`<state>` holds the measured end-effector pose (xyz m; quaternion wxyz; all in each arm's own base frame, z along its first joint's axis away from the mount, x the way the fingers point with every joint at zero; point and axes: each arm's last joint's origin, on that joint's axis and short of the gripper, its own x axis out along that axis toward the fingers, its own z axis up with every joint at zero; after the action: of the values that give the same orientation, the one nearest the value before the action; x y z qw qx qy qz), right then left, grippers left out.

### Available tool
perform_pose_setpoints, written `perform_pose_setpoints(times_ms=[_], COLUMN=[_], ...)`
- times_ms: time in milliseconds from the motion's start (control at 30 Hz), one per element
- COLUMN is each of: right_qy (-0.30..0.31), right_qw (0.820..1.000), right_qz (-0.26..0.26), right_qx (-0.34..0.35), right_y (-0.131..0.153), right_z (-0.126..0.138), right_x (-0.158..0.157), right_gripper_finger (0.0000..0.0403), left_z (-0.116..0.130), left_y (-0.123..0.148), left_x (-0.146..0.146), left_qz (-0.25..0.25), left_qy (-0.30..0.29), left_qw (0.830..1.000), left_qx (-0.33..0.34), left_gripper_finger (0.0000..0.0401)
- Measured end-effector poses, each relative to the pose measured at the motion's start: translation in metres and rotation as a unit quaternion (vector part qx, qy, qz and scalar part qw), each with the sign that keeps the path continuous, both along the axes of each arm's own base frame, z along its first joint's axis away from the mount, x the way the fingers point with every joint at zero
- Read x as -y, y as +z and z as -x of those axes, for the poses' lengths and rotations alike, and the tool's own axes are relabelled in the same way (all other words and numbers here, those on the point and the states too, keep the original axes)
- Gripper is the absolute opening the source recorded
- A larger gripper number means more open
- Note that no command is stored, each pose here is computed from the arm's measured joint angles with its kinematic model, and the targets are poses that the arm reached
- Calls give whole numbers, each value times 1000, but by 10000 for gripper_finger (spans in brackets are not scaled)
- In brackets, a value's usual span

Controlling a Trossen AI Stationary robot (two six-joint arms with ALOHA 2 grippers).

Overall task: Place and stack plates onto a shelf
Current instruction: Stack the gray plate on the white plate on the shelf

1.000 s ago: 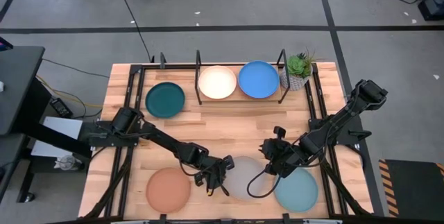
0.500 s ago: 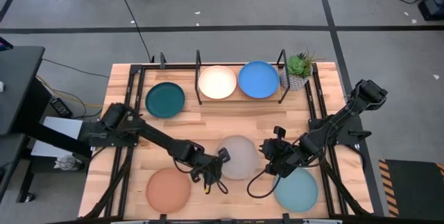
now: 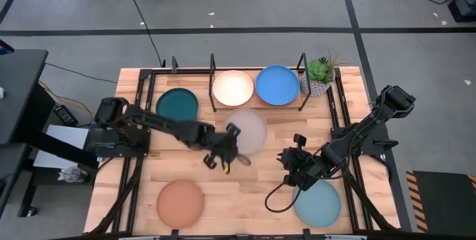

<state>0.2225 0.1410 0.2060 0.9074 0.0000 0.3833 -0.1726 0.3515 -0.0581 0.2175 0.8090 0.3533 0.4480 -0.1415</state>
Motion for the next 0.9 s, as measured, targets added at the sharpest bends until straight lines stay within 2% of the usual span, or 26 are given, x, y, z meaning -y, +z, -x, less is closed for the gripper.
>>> perform_pose_setpoints(times_ms=[233, 433, 700, 800, 900], right_qy=[-3, -2, -15, -26, -36], right_qw=[1000, 999, 992, 988, 985], right_qz=[13, 47, 108, 134, 147], right_qx=[5, 18, 56, 67, 80], right_y=[0, 2, 0, -11, -22], right_z=[0, 1, 5, 9, 13], right_x=[1, 0, -2, 2, 6], right_gripper_finger=[71, 71, 71, 71, 71], left_z=[-7, -6, -4, -2, -1], left_y=[5, 11, 17, 17, 17], left_x=[-80, -136, -169, -176, -180], left_qz=[66, 119, 190, 197, 200], left_qy=[70, 152, 273, 316, 331], left_qw=[995, 978, 933, 917, 910], left_qx=[23, 80, 139, 146, 151], left_gripper_finger=[14, 14, 14, 14, 14])
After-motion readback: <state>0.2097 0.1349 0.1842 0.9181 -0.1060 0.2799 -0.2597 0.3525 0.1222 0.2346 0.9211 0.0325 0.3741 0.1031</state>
